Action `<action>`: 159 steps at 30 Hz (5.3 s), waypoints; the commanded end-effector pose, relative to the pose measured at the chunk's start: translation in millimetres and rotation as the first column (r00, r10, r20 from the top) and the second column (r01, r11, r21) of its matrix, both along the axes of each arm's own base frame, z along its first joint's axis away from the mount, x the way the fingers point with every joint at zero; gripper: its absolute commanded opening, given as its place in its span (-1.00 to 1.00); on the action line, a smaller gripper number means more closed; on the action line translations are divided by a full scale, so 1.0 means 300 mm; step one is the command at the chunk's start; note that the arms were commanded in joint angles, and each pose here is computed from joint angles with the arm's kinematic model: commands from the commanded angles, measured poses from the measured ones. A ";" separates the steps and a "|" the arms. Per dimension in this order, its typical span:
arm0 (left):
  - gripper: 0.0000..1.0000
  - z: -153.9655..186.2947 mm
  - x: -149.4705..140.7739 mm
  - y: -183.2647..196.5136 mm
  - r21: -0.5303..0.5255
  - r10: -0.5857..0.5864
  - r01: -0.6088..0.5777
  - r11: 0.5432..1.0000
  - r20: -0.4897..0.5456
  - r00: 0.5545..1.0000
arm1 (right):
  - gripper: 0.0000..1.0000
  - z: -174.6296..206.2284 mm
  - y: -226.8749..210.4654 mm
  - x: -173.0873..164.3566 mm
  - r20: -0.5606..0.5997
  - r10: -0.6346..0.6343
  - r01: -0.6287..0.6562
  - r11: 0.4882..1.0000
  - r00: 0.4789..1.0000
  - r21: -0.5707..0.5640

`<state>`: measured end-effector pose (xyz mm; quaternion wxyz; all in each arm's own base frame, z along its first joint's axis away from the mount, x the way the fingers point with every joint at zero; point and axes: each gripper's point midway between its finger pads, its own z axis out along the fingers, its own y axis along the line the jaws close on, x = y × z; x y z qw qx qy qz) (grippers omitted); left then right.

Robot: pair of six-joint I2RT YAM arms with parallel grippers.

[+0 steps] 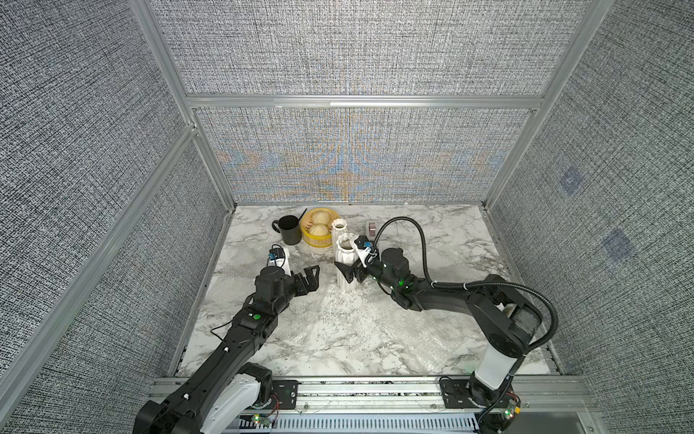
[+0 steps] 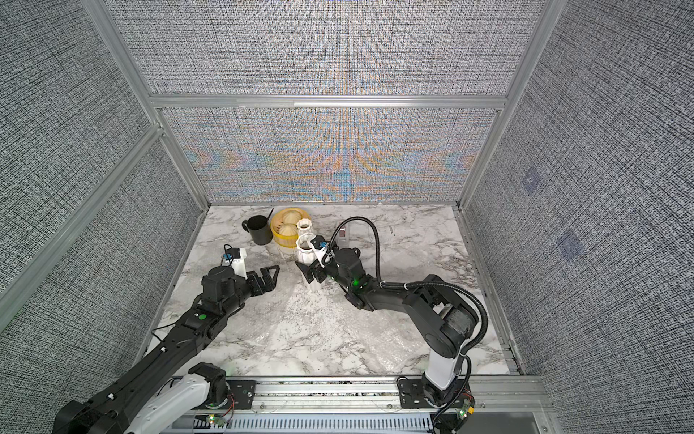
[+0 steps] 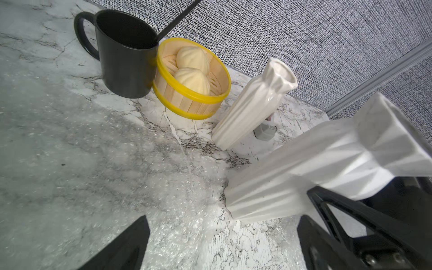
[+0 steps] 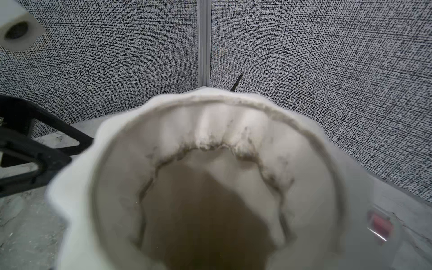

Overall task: Wrap vases in bubble wrap
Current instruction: Pick up the vase from the center of the board, then place the vase in bubble wrap, then wrap the vase in bubble wrap.

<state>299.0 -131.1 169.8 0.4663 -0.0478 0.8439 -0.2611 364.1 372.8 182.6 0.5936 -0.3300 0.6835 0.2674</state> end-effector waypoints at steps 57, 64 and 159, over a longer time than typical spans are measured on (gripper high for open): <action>0.99 -0.138 -0.179 -0.465 -0.030 -0.189 0.187 0.982 -0.230 0.955 | -0.32 -0.239 -0.611 -0.336 -0.576 -0.592 -0.172 0.598 0.563 -0.783; 0.99 -0.155 -0.180 -0.455 -0.022 -0.174 0.174 0.984 -0.241 0.955 | -0.31 -0.368 -0.625 -0.294 -0.577 -0.623 -0.210 0.563 0.528 -0.799; 0.99 -0.164 -0.249 -0.285 -0.067 -0.034 0.016 0.998 -0.276 0.961 | -1.00 -0.385 -0.306 -0.562 -0.513 -0.528 -0.119 0.609 0.677 -0.784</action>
